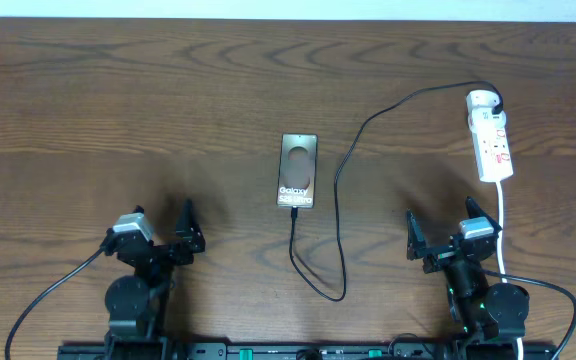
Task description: Plug charger to phone and switch on socket
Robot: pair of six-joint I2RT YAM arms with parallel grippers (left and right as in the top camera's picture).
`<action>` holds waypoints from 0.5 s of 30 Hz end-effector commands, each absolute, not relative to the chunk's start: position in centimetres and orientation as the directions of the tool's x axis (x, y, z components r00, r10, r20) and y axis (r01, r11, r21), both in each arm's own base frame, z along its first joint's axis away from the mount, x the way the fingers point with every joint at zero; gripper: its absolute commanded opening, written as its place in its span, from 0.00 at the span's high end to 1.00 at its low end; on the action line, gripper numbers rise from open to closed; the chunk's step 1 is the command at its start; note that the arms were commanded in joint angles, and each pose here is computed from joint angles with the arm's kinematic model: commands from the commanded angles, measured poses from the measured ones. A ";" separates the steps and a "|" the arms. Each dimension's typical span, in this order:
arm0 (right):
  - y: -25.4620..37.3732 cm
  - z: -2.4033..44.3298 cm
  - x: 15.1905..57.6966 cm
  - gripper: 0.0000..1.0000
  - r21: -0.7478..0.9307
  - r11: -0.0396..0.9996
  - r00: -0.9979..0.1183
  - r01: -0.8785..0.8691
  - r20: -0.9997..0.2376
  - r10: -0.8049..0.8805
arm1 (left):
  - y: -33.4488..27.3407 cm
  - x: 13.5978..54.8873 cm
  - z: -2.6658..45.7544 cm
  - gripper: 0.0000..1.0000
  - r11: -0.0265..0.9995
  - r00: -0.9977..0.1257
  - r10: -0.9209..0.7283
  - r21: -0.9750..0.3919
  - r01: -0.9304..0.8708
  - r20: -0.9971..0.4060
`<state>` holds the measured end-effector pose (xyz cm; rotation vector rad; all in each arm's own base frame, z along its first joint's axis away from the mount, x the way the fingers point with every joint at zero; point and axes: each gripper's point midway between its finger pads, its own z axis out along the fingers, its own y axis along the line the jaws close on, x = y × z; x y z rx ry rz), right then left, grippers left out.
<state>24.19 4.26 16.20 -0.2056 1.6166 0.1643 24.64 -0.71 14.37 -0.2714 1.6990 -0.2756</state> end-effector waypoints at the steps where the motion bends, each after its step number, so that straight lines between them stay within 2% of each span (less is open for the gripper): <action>1: 4.6 16.1 24.1 0.01 -0.019 0.969 -0.050 -0.247 -0.998 -0.033 | 0.3 24.4 13.8 0.05 0.979 -0.139 -0.204 -0.198 -0.053 -0.969; 10: 4.6 16.1 24.1 0.01 -0.019 0.969 -0.050 -0.247 -0.998 -0.033 | 0.2 24.4 13.6 0.05 0.999 -0.154 -0.039 -0.035 -0.027 -0.987; 15: 4.6 16.1 24.1 0.01 -0.020 0.969 -0.050 -0.247 -0.998 -0.033 | 0.2 24.4 13.6 0.05 1.000 -0.155 -0.011 -0.008 -0.022 -0.988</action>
